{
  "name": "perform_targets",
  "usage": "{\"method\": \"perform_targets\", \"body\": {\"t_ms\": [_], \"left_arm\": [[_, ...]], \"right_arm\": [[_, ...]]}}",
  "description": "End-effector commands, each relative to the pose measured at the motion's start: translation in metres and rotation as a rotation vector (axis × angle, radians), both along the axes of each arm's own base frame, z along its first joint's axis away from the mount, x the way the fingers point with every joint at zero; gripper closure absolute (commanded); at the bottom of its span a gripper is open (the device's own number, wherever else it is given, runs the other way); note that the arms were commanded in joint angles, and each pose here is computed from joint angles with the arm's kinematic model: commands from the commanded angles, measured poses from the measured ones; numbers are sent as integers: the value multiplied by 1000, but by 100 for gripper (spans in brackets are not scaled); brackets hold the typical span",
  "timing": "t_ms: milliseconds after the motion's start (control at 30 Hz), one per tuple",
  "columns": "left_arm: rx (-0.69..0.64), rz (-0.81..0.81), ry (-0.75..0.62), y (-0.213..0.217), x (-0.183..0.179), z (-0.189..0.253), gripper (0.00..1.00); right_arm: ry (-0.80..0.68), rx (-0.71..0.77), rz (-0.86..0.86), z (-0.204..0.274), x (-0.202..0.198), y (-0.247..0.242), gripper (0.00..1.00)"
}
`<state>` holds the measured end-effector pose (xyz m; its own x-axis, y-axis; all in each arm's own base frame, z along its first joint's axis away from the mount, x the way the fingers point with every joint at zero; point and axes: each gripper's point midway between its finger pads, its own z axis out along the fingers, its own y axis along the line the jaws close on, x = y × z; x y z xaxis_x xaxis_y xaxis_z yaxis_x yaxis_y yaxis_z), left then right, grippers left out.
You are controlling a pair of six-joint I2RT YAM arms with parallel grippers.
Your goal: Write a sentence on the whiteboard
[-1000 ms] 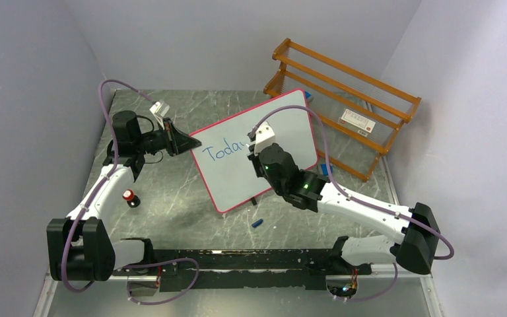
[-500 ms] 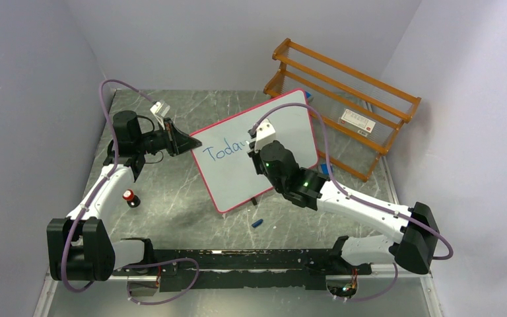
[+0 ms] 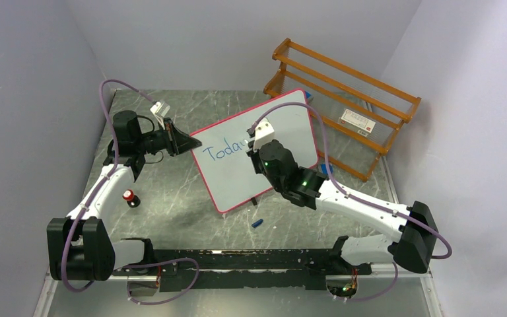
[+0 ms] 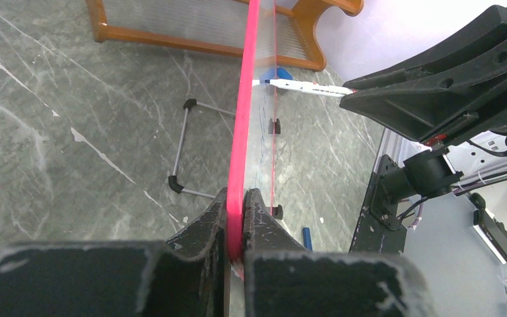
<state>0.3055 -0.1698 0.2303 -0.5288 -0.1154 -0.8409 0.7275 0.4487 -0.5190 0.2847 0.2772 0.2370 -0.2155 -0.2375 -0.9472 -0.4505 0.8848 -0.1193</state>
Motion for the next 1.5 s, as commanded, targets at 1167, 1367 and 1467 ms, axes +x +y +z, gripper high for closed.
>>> {"method": "perform_targets", "body": {"t_ms": [1167,1367,1467], "left_arm": [[82,-15,40,-4,-6,-38,95],[85,-13,36,-4,-6,-37,95],[86,-11,38,-4,-5,-37,95]], "right_arm": [[110,-37,43,-28,-28,-7,100],[103,-20,53,-21,-31,-7,100],[78,6,50,-7,-31,-10,100]]}}
